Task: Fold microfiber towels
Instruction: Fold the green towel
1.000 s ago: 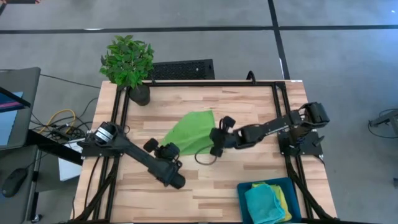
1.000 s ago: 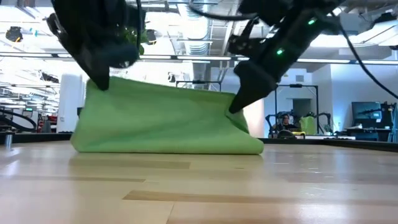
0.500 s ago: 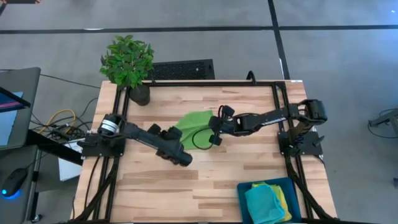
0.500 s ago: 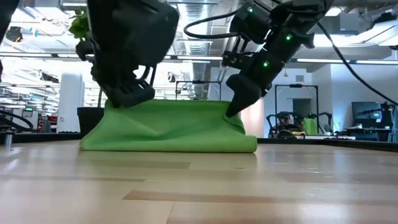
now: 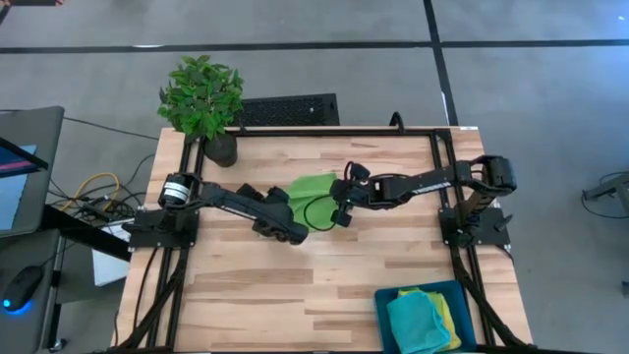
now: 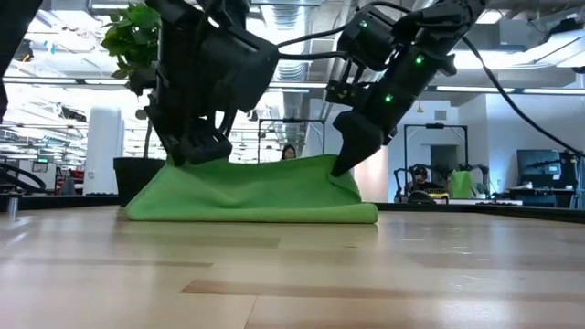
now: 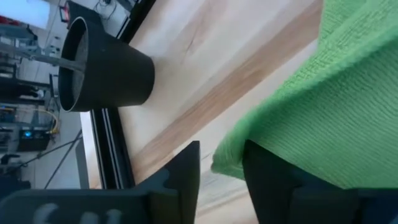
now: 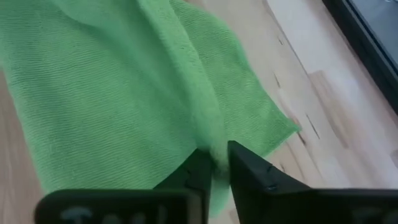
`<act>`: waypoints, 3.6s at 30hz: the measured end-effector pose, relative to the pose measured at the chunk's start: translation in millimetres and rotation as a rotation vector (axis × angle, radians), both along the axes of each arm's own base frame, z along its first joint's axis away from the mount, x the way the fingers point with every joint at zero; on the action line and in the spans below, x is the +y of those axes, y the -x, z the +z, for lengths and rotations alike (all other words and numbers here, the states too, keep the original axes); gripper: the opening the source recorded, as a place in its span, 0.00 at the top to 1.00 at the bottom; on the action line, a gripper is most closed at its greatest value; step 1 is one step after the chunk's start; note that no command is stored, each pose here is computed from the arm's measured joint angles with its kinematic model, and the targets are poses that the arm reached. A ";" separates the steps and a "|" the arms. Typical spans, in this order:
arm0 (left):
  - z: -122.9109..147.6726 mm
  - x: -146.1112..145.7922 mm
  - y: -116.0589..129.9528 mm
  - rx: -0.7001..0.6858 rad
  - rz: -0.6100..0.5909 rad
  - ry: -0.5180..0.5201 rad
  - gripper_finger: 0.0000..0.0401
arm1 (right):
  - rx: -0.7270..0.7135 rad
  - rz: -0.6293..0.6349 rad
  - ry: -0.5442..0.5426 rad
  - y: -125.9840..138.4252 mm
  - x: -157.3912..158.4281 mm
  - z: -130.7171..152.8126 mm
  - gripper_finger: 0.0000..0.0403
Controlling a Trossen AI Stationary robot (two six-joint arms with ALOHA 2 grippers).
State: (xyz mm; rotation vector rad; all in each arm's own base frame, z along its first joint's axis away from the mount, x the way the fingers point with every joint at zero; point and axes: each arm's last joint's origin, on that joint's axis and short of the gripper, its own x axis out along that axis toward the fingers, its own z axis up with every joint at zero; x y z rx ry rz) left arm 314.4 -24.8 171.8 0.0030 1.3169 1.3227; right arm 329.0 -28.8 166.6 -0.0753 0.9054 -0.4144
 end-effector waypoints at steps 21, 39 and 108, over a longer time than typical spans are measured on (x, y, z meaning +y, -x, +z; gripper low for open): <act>21.5 -46.5 2.7 0.129 -0.346 0.156 0.63 | -0.100 0.086 -0.110 8.7 15.3 30.9 0.43; 18.5 -127.5 16.2 -0.020 -0.630 0.158 0.63 | -0.092 0.521 -0.058 24.6 113.4 42.9 0.44; -2.8 -11.9 -39.6 0.004 -0.979 0.156 1.00 | 0.056 0.314 -0.112 -34.2 23.9 -50.4 0.44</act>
